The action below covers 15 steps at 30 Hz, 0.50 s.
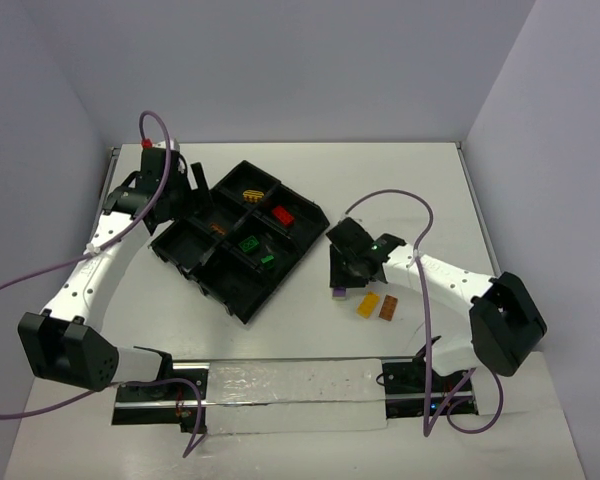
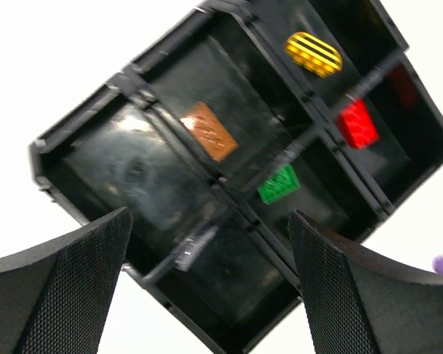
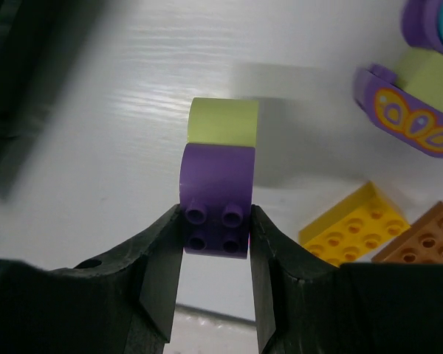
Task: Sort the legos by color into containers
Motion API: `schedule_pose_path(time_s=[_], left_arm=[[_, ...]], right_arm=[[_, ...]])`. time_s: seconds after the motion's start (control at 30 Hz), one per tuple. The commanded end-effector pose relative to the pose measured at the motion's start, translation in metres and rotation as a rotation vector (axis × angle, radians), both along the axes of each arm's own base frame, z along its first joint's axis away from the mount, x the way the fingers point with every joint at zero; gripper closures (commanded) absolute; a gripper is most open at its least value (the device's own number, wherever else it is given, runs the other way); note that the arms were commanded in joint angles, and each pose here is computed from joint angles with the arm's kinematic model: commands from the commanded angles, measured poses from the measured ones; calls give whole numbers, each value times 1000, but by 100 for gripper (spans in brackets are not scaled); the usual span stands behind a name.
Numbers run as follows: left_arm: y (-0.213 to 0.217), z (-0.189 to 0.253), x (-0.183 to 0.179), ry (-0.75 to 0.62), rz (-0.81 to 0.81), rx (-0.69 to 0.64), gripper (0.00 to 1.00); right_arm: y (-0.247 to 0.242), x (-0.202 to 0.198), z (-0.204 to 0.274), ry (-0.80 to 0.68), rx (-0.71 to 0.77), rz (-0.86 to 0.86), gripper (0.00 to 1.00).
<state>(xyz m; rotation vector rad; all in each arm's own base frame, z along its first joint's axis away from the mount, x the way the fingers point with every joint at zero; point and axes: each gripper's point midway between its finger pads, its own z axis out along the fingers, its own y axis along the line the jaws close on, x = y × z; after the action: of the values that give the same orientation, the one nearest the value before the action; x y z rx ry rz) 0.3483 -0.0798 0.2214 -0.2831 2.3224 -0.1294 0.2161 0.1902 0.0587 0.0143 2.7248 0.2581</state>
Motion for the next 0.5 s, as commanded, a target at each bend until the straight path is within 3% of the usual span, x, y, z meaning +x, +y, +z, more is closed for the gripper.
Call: schedule_pose_path(time_s=[0.0,0.17,0.47], left_arm=[[-42,28,10,-62,-160,-154,7],[-87,53,1,-97,-346,-352,9],[-145,82,-37,-104,-711,-645,11]], right_arm=[[47,27,77,-140,198,136,100],[88,39,130,-159,382,312,100],[132,59,205,-169,764,457,100]])
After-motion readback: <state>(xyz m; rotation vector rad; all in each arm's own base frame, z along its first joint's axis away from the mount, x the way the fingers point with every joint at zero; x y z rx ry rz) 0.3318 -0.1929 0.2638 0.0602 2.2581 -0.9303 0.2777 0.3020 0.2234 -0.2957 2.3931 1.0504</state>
